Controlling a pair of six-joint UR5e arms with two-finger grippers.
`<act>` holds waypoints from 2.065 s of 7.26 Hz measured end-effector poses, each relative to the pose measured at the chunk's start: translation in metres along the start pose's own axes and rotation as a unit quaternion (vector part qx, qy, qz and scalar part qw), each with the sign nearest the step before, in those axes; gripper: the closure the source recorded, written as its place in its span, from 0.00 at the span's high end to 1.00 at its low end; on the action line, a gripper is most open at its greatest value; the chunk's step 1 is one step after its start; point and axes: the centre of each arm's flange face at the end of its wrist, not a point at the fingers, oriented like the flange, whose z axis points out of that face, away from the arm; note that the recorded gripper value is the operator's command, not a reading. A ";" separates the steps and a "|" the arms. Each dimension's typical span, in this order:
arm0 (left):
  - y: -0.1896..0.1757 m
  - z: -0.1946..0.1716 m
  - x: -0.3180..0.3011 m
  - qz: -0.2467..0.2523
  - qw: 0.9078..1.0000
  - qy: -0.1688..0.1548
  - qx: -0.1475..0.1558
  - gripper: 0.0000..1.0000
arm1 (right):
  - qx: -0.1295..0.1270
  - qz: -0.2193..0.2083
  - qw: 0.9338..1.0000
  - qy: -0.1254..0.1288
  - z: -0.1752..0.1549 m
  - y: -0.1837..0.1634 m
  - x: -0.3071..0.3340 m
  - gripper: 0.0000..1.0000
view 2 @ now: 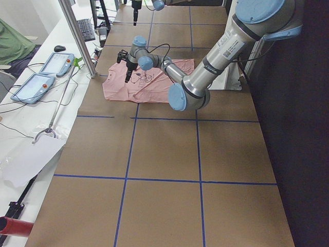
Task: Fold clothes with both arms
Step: 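Lower both grippers to the shirt hem nearest the robot, then grasp the hem corners with both grippers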
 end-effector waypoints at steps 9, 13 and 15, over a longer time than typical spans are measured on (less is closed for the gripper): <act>0.335 -0.112 -0.045 -0.119 0.982 0.051 -0.137 0.65 | 0.013 0.154 0.988 0.017 0.035 0.396 -0.198 0.81; 0.382 -0.093 -0.068 -0.127 0.980 0.005 -0.150 0.63 | 0.016 0.153 0.988 0.017 0.033 0.400 -0.201 0.82; 0.386 -0.085 -0.072 -0.126 0.980 -0.005 -0.152 0.59 | 0.017 0.153 0.988 0.018 0.033 0.400 -0.201 0.82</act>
